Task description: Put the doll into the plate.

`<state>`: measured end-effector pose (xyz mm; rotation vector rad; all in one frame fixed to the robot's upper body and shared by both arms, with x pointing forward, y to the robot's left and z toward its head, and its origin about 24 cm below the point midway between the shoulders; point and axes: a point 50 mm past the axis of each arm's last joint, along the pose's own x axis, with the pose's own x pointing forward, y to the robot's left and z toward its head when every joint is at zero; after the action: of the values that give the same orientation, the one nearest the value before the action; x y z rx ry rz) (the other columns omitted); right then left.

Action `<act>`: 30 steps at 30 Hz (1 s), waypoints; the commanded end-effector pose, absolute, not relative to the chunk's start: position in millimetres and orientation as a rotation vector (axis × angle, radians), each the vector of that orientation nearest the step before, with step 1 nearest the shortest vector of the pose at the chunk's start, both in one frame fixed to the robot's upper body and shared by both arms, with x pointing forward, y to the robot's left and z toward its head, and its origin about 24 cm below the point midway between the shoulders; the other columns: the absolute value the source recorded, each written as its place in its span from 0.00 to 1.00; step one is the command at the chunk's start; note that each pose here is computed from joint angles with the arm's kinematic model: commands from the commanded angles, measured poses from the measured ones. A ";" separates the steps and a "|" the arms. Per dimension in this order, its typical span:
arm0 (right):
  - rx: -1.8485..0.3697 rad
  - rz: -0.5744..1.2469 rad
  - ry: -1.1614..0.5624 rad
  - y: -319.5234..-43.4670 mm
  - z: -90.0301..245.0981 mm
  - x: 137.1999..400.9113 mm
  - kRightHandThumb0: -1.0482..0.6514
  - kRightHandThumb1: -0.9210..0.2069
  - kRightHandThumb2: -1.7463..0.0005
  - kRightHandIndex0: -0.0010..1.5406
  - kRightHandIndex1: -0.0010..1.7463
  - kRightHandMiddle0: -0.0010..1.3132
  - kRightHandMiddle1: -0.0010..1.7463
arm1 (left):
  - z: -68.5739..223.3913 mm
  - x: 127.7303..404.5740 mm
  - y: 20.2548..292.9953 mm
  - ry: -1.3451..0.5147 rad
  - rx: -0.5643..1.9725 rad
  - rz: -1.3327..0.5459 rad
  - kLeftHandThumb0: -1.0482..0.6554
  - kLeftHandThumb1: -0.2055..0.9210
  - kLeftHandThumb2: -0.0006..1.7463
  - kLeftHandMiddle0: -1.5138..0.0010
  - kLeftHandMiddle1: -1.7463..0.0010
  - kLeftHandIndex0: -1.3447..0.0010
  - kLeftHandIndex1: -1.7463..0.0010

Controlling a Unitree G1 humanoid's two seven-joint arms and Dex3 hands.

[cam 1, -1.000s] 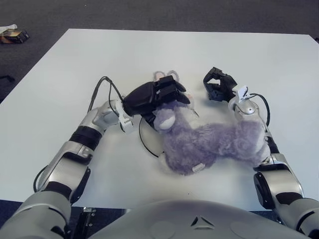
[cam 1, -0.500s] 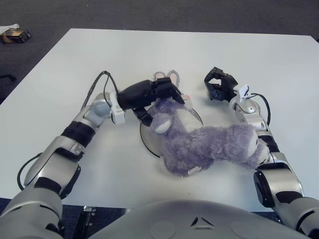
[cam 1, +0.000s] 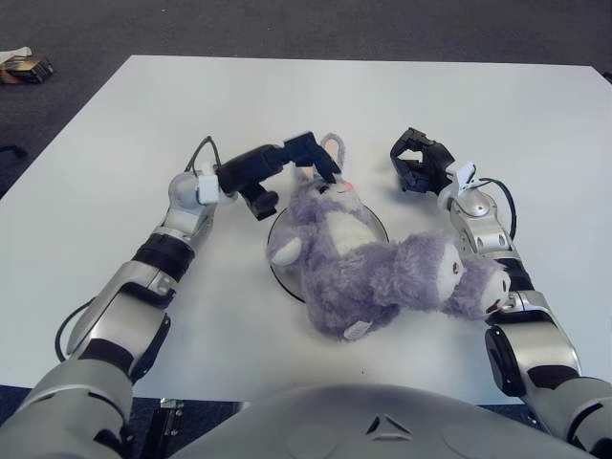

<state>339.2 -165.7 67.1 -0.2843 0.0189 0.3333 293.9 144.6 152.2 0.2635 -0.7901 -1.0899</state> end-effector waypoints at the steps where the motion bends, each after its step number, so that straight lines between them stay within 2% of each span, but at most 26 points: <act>1: -0.276 0.330 0.214 -175.7 23.3 321.5 0.40 0.16 0.56 0.56 1.00 0.23 1.00 | 172.3 294.5 159.9 -0.788 0.236 -1.084 0.14 1.00 0.60 0.67 0.39 0.86 0.26; 4: -0.267 0.329 0.210 -175.4 22.9 321.3 0.40 0.15 0.56 0.55 1.00 0.23 1.00 | 168.0 309.1 178.9 -0.632 0.126 -1.074 0.14 1.00 0.58 0.67 0.40 0.84 0.24; 9: -0.267 0.331 0.203 -174.3 23.1 321.9 0.40 0.15 0.57 0.56 1.00 0.22 1.00 | 184.3 316.1 189.1 -0.568 0.009 -1.088 0.06 1.00 0.56 0.69 0.43 0.90 0.27; 13: -0.271 0.335 0.203 -173.9 23.4 321.8 0.40 0.15 0.57 0.56 1.00 0.22 1.00 | 189.4 308.8 199.2 -0.566 -0.004 -1.028 0.02 1.00 0.57 0.68 0.43 0.93 0.28; 16: -0.274 0.333 0.202 -173.8 23.4 321.3 0.40 0.15 0.56 0.57 1.00 0.23 1.00 | 192.7 306.4 207.2 -0.598 0.015 -0.881 0.01 1.00 0.59 0.66 0.43 0.96 0.29; 19: -0.273 0.334 0.204 -174.0 23.3 321.4 0.40 0.16 0.55 0.58 1.00 0.23 1.00 | 196.1 307.4 208.2 -0.617 0.010 -0.812 0.00 1.00 0.60 0.65 0.43 0.99 0.33; 30: -0.276 0.337 0.211 -174.2 23.1 322.4 0.39 0.19 0.53 0.58 1.00 0.25 1.00 | 197.3 309.7 217.5 -0.634 -0.026 -0.658 0.00 1.00 0.66 0.61 0.46 1.00 0.37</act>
<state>339.2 -169.5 65.1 -0.2794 0.0134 0.3206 310.0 210.8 199.3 -0.0072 -0.6423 -0.7196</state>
